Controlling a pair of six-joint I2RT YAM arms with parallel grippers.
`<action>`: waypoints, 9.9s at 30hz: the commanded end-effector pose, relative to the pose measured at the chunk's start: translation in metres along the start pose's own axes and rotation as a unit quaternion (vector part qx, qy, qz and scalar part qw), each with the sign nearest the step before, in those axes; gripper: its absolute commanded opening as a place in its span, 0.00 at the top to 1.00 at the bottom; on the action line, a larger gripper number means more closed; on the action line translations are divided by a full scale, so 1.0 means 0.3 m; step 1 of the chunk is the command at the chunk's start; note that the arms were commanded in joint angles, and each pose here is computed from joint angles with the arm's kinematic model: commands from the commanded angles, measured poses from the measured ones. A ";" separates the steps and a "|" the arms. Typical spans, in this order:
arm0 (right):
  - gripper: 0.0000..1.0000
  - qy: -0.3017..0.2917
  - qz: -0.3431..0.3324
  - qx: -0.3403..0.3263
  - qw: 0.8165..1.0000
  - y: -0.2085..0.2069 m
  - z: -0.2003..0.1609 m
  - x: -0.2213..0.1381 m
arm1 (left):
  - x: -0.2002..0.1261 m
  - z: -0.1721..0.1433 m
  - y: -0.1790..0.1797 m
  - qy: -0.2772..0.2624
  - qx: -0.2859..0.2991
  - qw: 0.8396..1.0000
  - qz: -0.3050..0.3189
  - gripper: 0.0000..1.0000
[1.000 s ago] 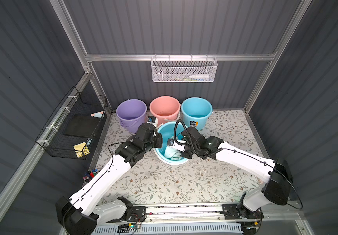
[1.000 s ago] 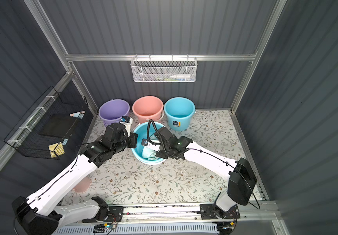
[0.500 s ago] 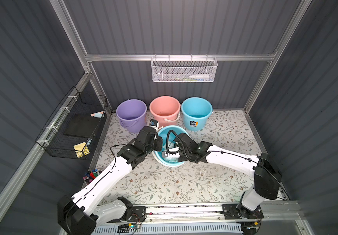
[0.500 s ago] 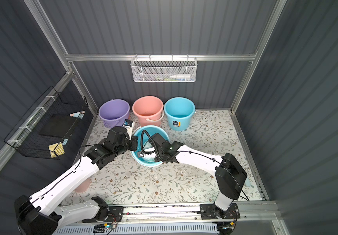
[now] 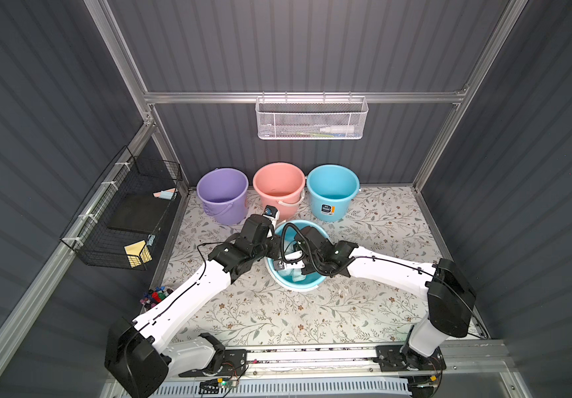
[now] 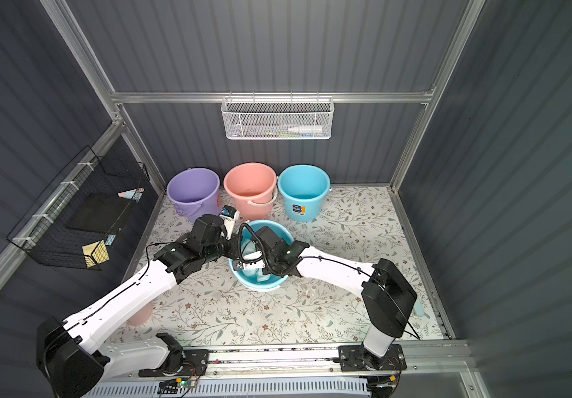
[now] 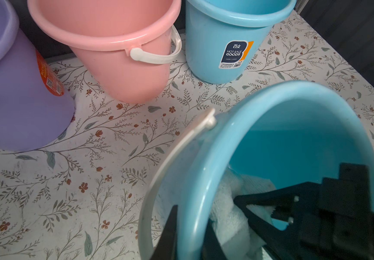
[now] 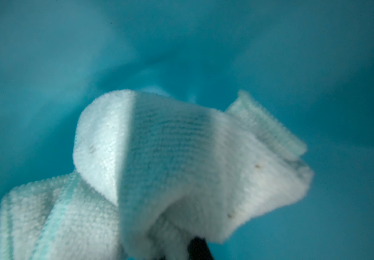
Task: Wipe the inside of the bucket with a cloth
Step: Wipe the dirt from the inside of the bucket.
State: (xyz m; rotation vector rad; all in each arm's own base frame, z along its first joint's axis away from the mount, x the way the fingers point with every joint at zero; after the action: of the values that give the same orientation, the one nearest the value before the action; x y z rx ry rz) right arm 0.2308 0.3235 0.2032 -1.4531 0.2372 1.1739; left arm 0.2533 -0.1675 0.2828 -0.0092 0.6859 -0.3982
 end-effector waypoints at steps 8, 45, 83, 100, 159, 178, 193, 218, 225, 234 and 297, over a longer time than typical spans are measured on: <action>1.00 0.018 0.046 -0.022 0.999 0.088 -0.044 0.107 | -0.032 0.069 -0.039 -0.063 0.019 0.996 -0.053 1.00; 1.00 0.128 -0.117 -0.090 0.981 -0.022 -0.110 0.203 | 0.027 0.014 -0.051 -0.028 0.037 0.996 -0.081 1.00; 1.00 -0.232 0.026 0.138 0.962 0.045 0.043 0.178 | 0.074 0.020 -0.075 -0.044 0.043 0.994 -0.093 1.00; 1.00 -0.043 -0.264 0.076 0.961 -0.086 -0.025 0.212 | 0.060 0.009 -0.082 -0.034 0.045 0.993 -0.104 1.00; 1.00 -0.111 -0.204 0.112 0.966 -0.100 -0.014 0.153 | 0.062 0.006 -0.089 -0.033 0.043 0.994 -0.100 1.00; 1.00 0.156 -0.046 -0.013 0.987 0.012 -0.164 0.057 | 0.060 0.005 -0.088 -0.030 0.044 0.994 -0.094 1.00; 1.00 0.150 0.232 0.025 0.961 0.167 -0.174 -0.088 | 0.054 0.002 -0.087 -0.031 0.045 0.994 -0.095 1.00; 1.00 -0.224 0.066 0.219 0.947 0.028 0.002 0.044 | 0.051 0.015 -0.101 -0.036 0.041 0.993 -0.103 1.00; 1.00 -0.205 -0.111 0.232 0.944 -0.033 -0.026 0.076 | 0.046 0.022 -0.104 -0.037 0.042 0.993 -0.102 1.00; 1.00 -0.057 -0.235 0.196 0.950 -0.079 -0.076 0.119 | 0.042 0.028 -0.107 -0.038 0.043 0.993 -0.101 1.00; 1.00 -0.061 -0.080 0.074 0.992 0.003 -0.138 -0.339 | 0.065 -0.010 -0.110 -0.030 0.041 0.993 -0.108 1.00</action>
State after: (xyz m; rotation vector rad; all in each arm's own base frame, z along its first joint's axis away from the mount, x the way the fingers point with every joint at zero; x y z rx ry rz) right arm 0.2091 0.2494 0.2613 -1.1271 0.1890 1.0905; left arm 0.2532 -0.2035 0.2712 -0.0036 0.6264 -0.6239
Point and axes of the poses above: each gripper's point midway between its finger pads, its own x axis out along the fingers, its own y axis along the line the jaws close on, z = x × y, the point moved 9 cm from there along -x, back along the fingers, and after that the axes turned 4 degrees about -x, right-handed, at the moved point
